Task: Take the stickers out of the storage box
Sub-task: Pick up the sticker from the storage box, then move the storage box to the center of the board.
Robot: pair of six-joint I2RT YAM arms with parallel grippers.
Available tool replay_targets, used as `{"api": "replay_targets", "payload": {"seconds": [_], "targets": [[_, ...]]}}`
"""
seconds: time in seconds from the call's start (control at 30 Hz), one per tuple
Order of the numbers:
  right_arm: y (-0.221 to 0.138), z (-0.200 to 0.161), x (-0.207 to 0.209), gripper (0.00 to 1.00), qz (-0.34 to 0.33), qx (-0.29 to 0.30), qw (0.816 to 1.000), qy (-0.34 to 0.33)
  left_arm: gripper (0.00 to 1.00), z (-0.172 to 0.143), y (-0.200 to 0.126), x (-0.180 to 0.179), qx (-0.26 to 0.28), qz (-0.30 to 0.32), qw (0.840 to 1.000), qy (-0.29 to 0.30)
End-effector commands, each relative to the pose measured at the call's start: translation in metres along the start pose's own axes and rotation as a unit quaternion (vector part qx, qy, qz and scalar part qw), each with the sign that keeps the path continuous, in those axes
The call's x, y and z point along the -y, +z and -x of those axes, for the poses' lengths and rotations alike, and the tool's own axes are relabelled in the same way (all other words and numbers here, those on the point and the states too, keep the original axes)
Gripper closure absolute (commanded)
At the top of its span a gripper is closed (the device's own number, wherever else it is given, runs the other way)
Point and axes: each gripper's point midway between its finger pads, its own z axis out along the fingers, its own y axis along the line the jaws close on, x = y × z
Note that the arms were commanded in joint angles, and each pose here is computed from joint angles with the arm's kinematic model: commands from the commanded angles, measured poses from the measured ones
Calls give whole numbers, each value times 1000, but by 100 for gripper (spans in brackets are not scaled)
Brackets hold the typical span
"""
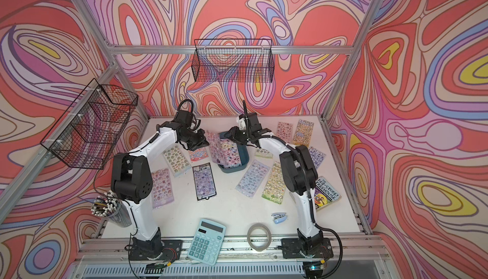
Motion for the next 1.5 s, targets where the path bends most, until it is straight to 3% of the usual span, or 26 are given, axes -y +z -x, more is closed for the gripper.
{"api": "replay_targets", "payload": {"seconds": [0.0,0.3,0.53,0.63,0.8,1.0,1.3,1.47], "targets": [[-24,18,-28,52,-3,32,999,-36,100,8,-30,10,22,-35,999,7],[-25,9,-17,52,-13,27,999,-30,100,33,-83,-19,90,-3,996,-2],[-22,-3,-2,53,-34,9,999,-29,100,44,-106,-26,116,-1,993,-12],[-28,-10,24,52,-102,1,994,-37,100,44,-109,-24,117,-4,993,-10],[-51,-17,78,52,-255,-8,964,-71,100,40,-109,-22,109,-12,994,-12],[-63,-25,108,53,-330,-26,939,-97,100,38,-115,-19,113,-13,993,-7],[-55,-27,108,54,-315,-31,944,-95,100,58,-140,-19,146,11,989,9],[-58,-21,101,54,-312,-21,944,-101,100,73,-130,-32,147,47,988,1]]}}
